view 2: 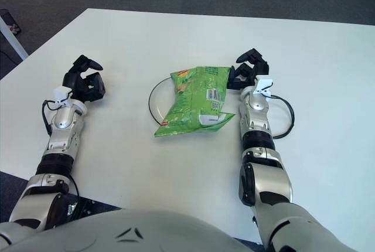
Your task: Put the snack into the plate.
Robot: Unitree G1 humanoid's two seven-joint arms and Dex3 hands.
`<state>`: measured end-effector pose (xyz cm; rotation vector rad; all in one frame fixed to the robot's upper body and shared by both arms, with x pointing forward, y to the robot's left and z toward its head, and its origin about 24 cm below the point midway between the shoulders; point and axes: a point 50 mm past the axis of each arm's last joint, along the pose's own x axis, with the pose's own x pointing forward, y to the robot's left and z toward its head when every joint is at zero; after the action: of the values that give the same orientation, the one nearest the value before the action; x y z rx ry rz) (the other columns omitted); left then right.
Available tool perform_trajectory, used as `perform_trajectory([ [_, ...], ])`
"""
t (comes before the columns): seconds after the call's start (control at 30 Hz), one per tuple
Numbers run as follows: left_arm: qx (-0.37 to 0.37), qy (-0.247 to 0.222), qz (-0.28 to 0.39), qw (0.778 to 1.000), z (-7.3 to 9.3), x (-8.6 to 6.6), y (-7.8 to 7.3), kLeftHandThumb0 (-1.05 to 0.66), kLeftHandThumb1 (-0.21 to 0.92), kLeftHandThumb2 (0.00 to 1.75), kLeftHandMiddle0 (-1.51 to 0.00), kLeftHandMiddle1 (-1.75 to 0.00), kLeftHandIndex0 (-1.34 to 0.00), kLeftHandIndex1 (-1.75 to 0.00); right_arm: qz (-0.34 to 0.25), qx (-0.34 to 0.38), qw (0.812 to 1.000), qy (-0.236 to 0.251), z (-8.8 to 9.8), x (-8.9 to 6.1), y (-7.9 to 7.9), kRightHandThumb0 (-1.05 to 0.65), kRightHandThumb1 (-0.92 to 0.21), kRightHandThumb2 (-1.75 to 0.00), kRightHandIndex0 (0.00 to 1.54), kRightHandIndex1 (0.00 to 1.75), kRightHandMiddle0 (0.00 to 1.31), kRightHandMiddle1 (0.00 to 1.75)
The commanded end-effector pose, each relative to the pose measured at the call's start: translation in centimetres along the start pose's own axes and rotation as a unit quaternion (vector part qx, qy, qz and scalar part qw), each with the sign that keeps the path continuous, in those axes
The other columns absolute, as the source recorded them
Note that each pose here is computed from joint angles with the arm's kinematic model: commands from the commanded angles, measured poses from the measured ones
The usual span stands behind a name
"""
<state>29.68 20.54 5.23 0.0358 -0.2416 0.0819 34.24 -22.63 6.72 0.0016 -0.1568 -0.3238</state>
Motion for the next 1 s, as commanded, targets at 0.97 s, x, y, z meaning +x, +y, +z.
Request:
perform_trajectory([
  [0.97, -0.006, 0.095, 0.086, 0.992, -3.9, -6.5, 0.3, -0.46, 0.37, 1.25, -1.09, -1.75, -0.57, -1.75, 0.035, -0.05, 0.995, 0.077, -3.1, -0.4, 2.1, -0.46, -0.36, -1.26, 1.31, 1.75, 0.58, 1.75],
])
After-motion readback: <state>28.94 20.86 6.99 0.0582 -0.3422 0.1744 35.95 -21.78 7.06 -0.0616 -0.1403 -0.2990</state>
